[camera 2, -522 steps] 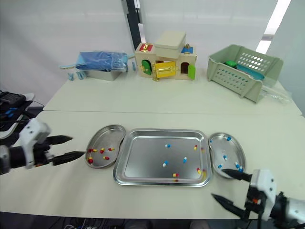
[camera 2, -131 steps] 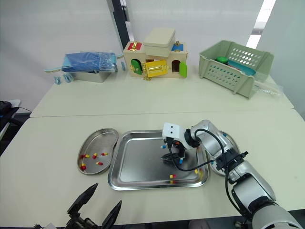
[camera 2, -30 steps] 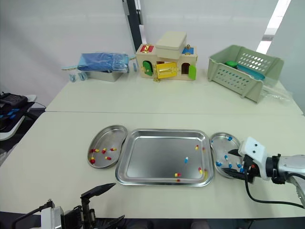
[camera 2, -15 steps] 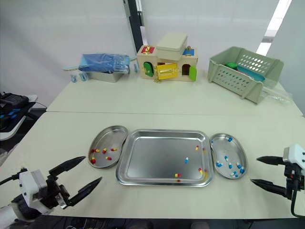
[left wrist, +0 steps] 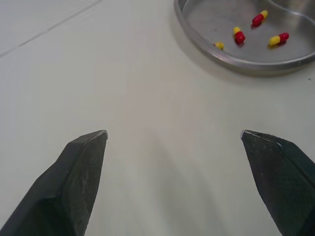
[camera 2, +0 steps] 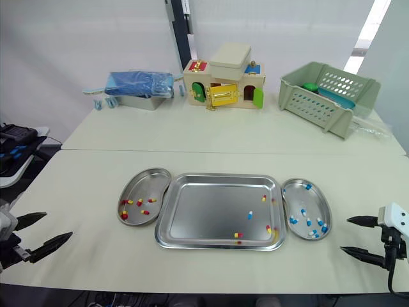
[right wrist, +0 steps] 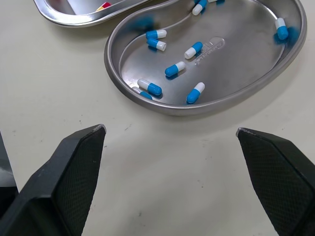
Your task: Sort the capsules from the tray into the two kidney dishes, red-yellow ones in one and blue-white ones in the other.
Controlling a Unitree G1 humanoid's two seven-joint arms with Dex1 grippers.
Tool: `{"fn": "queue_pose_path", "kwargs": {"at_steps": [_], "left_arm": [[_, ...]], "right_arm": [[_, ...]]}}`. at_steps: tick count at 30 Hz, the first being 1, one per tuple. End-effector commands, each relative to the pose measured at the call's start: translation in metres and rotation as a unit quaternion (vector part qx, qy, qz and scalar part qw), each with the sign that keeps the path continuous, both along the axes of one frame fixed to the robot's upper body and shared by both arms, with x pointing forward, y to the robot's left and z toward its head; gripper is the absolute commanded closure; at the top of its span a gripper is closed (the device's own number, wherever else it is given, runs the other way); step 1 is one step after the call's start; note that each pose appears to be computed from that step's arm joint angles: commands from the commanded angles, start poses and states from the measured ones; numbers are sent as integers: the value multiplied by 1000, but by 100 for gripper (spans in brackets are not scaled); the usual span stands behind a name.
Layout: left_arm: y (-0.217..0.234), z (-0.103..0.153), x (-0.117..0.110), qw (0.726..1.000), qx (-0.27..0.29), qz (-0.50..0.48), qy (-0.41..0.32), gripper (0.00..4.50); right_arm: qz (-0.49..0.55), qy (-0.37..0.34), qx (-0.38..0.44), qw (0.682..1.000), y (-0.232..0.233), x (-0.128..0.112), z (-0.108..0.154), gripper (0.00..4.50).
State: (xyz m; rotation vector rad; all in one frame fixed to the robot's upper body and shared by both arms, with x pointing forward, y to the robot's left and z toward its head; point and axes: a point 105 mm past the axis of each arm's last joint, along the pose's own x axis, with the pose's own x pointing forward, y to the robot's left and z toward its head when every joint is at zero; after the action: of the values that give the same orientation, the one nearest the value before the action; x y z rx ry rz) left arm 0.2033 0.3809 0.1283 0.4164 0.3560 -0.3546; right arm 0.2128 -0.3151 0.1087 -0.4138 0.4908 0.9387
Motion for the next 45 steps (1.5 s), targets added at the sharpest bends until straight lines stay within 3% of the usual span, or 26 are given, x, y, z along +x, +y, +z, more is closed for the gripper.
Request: {"fn": "queue_pose_path", "kwargs": {"at_steps": [1,6,19,32,39,45], "left_arm": [[5,14,7,1000,15,1,-8,0],[4,8,6,999,23,-14,32,0],[2,8,16,998,29,-28,39,0],[-7,1,32,996,34,-61,52,0],[-34,24,47,988,38,-140,48,0],[-55,33,62,978,59,-190,57,0]], "right_arm": [[4,-13,-12,1000,-1,1,3,1],[0,-9,-10,1000,-4,-3,1,1],[-9,2,-7,1000,-10,-7,-5,1],[-29,-38,30,998,4,-17,-5,1],[9,-80,95,992,50,-43,3,1],[31,-109,163,980,95,-51,5,1]]}}
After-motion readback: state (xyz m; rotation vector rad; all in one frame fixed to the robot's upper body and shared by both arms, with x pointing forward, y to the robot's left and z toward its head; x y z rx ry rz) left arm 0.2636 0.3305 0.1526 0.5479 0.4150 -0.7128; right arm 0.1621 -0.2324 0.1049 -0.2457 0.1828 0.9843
